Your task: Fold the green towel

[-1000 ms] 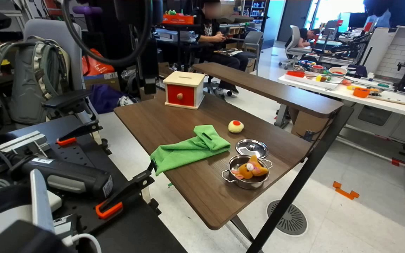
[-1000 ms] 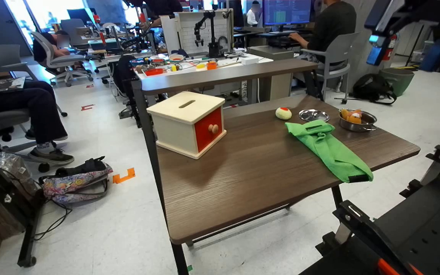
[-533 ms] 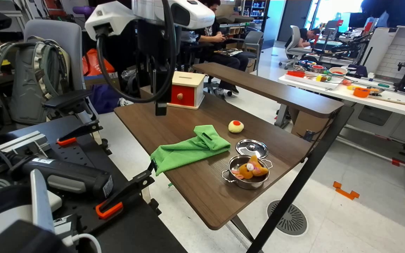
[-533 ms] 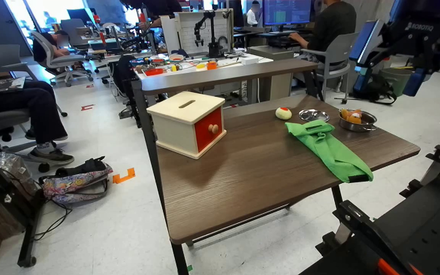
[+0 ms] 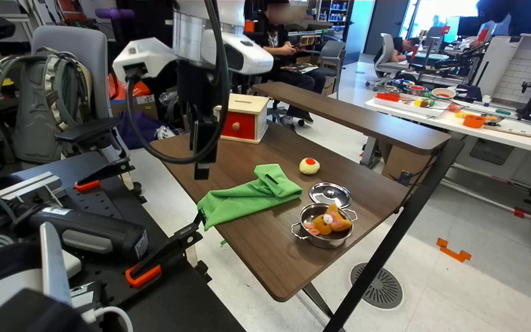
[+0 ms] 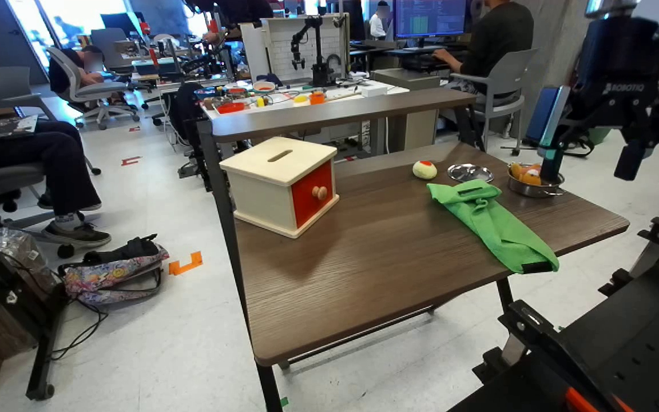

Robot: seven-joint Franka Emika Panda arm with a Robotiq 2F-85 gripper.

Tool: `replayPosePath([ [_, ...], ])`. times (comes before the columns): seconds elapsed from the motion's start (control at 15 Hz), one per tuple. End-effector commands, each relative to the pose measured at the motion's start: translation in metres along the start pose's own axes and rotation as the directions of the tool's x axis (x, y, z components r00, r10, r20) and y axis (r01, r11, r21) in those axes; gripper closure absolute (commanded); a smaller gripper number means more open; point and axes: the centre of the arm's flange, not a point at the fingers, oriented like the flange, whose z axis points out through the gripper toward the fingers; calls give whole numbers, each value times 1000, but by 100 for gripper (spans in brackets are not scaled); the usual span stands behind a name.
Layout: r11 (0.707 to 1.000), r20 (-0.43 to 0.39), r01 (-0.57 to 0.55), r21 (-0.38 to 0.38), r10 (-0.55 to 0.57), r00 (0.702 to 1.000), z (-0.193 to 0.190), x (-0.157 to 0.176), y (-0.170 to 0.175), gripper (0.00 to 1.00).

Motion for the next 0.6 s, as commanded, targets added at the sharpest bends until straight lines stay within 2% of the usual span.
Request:
replayPosePath([
  [0.0,999,46,-33,-34,34,998,31,26,2,0],
  [0.33,994,74,-78,-74,83,994,66,51,3,0],
  [0.53,986,69,-106,-132,116,991,93,64,2,0],
])
